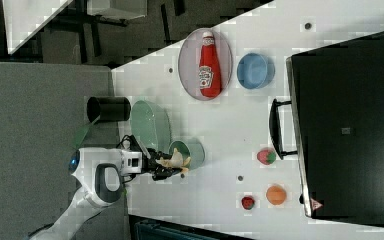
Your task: Pick Banana and place it in mug.
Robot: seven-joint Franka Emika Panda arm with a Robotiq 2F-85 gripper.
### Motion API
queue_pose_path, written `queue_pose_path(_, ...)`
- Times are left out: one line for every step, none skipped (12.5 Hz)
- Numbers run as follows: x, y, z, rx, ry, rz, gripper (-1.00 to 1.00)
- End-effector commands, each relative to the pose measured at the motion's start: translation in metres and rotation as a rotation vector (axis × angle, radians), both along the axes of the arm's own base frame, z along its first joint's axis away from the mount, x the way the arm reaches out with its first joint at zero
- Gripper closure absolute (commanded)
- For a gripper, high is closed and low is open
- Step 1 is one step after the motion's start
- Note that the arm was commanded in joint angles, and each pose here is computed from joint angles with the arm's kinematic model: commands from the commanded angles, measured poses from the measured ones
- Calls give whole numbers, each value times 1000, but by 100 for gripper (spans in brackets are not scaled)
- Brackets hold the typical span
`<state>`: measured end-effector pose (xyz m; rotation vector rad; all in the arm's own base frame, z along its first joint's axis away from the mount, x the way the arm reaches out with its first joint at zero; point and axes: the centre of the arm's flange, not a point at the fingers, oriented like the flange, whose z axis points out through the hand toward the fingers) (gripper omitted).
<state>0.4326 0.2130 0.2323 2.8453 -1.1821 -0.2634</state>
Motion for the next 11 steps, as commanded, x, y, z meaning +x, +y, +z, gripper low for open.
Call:
queue_pose_path(15, 19, 42, 28, -122, -15, -100)
queue_pose_path(16, 17, 43, 27, -124, -18, -100)
queue_pose_path(20, 15, 49, 30, -137, -27, -100)
queue_pose_path(25, 8, 60, 29, -154, -44, -100)
queue_pose_path(31, 0, 74, 21, -165, -60, -100)
queue_pose_path(35, -11, 94, 7, -168, -76, -100)
queue_pose_path(40, -25, 117, -9, -167, -89, -100)
queue_pose_path(45, -40, 145, -21, -167, -84, -100)
queue_pose_path(48, -58, 173, -30, -157, -72, -100)
queue_pose_path(52, -77, 200, -33, -155, -69, -100)
queue_pose_path(56, -98, 228, -31, -164, -89, -100)
